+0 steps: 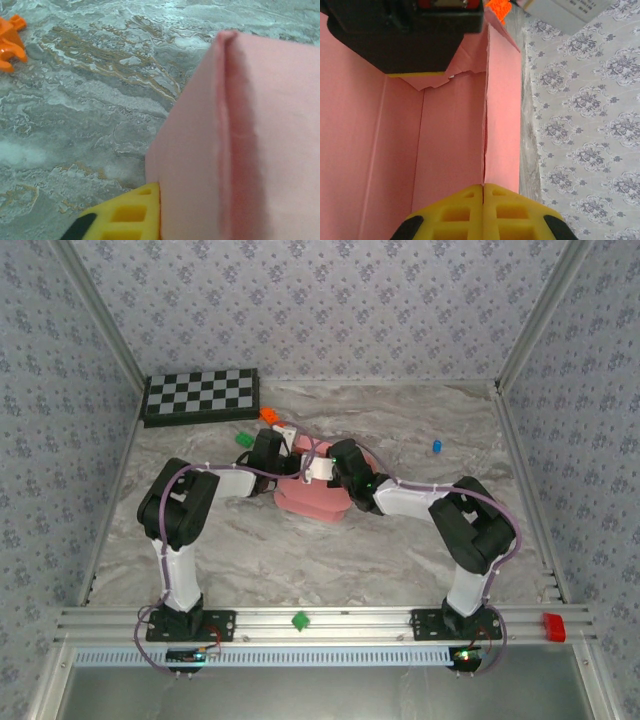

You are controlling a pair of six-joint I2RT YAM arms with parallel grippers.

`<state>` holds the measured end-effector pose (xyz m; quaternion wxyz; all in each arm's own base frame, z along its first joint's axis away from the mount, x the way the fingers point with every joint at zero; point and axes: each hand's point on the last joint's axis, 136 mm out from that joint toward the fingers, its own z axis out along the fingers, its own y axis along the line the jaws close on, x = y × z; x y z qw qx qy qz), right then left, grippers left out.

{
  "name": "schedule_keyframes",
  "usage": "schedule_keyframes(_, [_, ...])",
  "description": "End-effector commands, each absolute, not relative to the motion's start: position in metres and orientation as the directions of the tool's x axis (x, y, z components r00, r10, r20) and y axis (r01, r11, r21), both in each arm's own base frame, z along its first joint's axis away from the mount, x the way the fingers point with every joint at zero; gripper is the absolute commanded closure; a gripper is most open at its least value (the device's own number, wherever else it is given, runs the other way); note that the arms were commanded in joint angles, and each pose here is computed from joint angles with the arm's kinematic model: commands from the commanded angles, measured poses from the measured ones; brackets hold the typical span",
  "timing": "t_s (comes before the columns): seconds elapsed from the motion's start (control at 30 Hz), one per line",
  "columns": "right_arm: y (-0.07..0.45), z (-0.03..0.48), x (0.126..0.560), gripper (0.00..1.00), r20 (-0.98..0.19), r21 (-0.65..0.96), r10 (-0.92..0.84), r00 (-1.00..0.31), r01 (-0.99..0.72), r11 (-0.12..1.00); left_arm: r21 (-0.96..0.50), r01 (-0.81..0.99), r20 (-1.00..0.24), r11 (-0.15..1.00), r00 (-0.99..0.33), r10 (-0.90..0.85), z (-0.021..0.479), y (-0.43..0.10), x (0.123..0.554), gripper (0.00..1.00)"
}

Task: Fold the paper box

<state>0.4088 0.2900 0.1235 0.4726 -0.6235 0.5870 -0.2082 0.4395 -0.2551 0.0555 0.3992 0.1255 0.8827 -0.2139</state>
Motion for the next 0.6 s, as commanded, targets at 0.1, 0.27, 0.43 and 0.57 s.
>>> schedule_keyframes(0.1, [0.293, 0.112, 0.404, 0.98, -0.316, -0.804, -0.927, 0.204, -0.576, 0.147, -0.258, 0.399, -0.771, 0.88, -0.634, 0.061, 0.067, -0.26, 0.437, 0.96])
schedule_keyframes(0.27, [0.293, 0.124, 0.406, 0.87, -0.353, -0.806, -0.915, 0.195, -0.56, 0.192, -0.227, 0.387, -0.771, 0.894, -0.632, 0.077, 0.07, -0.257, 0.434, 0.97])
schedule_keyframes(0.43, [0.293, 0.14, 0.408, 0.65, -0.387, -0.811, -0.903, 0.189, -0.536, 0.235, -0.223, 0.374, -0.77, 0.9, -0.633, 0.072, 0.074, -0.254, 0.431, 0.99])
schedule_keyframes(0.57, [0.29, 0.158, 0.406, 0.42, -0.42, -0.812, -0.889, 0.181, -0.512, 0.28, -0.212, 0.355, -0.77, 0.911, -0.635, 0.068, 0.082, -0.25, 0.428, 1.0])
